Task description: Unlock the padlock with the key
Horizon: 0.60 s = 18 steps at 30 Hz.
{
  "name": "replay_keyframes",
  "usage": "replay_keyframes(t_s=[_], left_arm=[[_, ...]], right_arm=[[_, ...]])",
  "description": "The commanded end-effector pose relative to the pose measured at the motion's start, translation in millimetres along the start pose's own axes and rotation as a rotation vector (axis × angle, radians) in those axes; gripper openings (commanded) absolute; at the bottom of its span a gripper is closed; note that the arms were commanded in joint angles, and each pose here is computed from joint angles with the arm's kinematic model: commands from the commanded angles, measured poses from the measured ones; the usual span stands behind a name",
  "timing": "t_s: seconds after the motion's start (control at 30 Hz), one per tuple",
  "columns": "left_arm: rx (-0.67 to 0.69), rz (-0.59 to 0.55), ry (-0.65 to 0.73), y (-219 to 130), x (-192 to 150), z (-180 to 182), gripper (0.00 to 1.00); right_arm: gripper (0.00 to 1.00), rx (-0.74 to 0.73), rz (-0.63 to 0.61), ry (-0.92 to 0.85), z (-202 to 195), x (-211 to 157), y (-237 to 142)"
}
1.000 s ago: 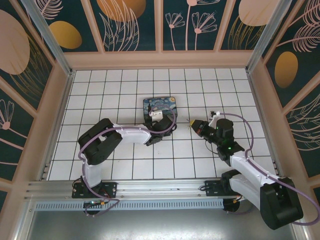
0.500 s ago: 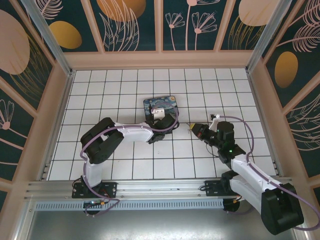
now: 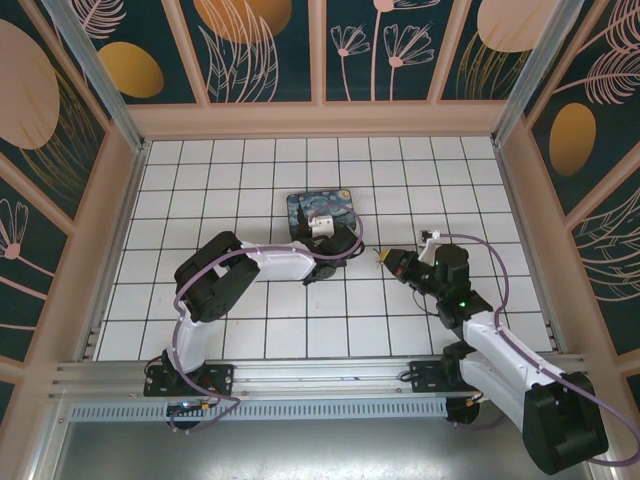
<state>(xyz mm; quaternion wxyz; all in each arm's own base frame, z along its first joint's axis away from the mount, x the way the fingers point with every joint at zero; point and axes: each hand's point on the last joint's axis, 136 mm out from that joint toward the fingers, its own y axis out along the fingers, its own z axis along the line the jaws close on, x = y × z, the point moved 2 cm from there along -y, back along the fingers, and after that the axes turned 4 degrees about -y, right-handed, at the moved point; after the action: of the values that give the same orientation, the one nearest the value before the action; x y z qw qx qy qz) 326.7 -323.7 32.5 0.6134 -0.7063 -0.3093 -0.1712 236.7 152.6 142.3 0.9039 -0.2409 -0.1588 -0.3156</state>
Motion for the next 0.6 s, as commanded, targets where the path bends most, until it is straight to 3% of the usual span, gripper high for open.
replay_keyframes(t_s=[0.0, 0.23, 0.57], left_arm=[[0.009, -0.013, 0.001, -2.3, 5.1, 3.7, 0.41], [-0.094, 0.059, 0.042, -18.7, 5.4, -12.1, 0.28], [-0.253, 0.2, 0.024, -46.3, 8.2, -26.5, 0.26]], right_arm=[[0.0, 0.005, 0.0, -0.029, 2.0, 0.0, -3.8], [0.0, -0.033, 0.018, -0.02, -13.6, -11.3, -4.0], [0.0, -0.026, 0.034, -0.017, -14.9, -18.9, -1.1]])
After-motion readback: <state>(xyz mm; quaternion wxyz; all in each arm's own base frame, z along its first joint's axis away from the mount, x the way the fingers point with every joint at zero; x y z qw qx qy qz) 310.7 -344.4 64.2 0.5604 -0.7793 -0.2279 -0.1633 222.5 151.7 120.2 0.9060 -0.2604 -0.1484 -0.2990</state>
